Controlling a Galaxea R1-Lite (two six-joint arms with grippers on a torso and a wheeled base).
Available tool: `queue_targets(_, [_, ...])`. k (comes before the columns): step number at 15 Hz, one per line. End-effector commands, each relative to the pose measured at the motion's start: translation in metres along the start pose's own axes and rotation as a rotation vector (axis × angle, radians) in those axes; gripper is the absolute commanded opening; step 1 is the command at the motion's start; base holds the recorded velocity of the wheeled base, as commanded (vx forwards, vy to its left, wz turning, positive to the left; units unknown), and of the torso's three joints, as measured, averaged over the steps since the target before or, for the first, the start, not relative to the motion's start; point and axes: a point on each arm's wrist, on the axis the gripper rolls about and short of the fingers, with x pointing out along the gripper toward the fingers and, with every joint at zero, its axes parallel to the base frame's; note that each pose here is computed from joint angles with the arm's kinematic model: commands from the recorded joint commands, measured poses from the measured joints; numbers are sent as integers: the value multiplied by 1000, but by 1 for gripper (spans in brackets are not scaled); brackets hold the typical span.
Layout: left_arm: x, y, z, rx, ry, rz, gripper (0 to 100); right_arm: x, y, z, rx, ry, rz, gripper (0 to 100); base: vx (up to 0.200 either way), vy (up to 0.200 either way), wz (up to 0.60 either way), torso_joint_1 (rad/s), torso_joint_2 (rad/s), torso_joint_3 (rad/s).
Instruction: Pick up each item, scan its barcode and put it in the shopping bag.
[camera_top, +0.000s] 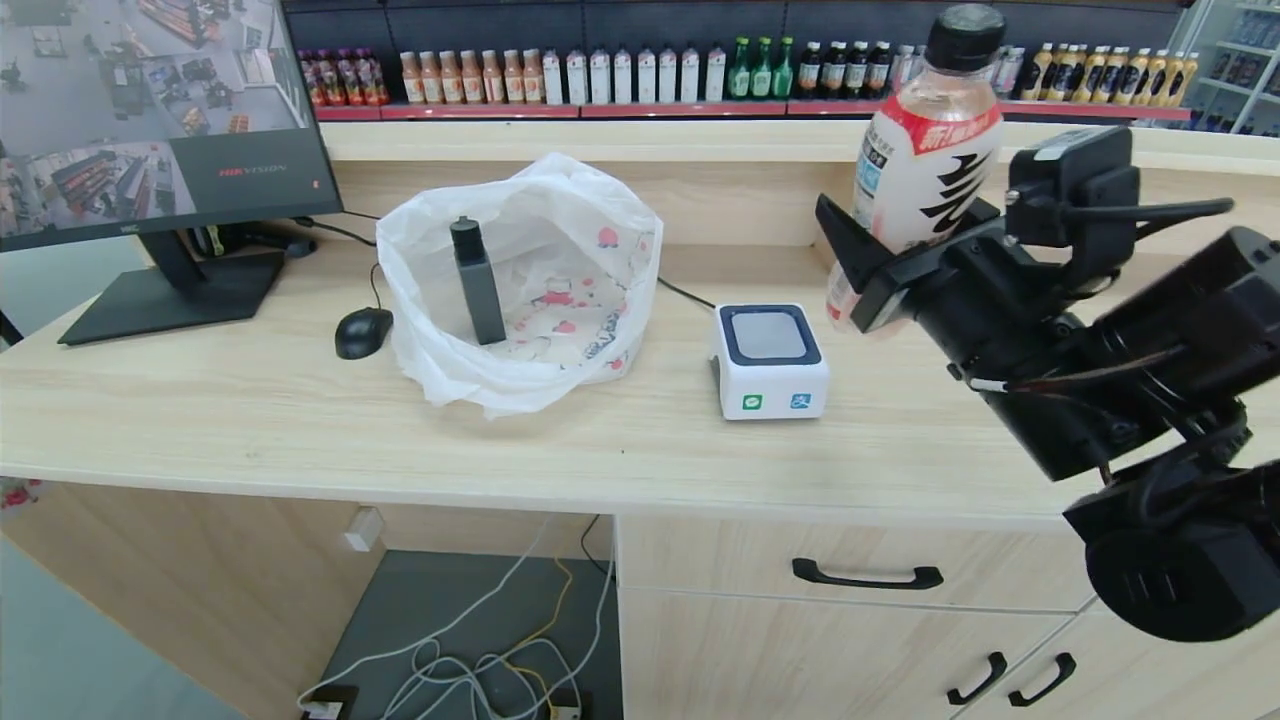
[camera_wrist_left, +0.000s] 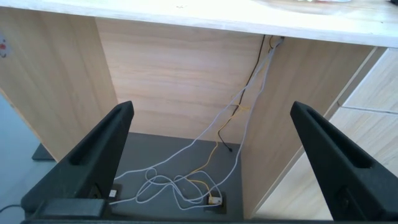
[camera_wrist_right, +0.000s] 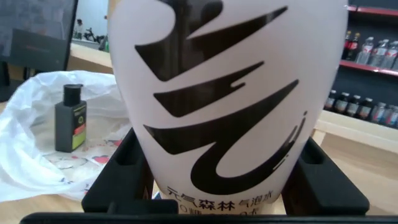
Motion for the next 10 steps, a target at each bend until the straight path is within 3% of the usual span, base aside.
queue_targets(1, [0, 0, 0, 0, 0, 0, 100, 20, 1, -3, -27, -1, 7, 0, 0, 0, 0, 0, 0, 0])
queue_targets(4, [0, 0, 0, 0, 0, 0, 100, 50, 2, 1, -88, -49, 51, 0, 0, 0, 0, 0, 0, 0])
queue_targets(10, [0, 0, 0, 1, 0, 0, 100, 55, 4, -19, -297, -66, 193, 0, 0, 0, 0, 0, 0, 0])
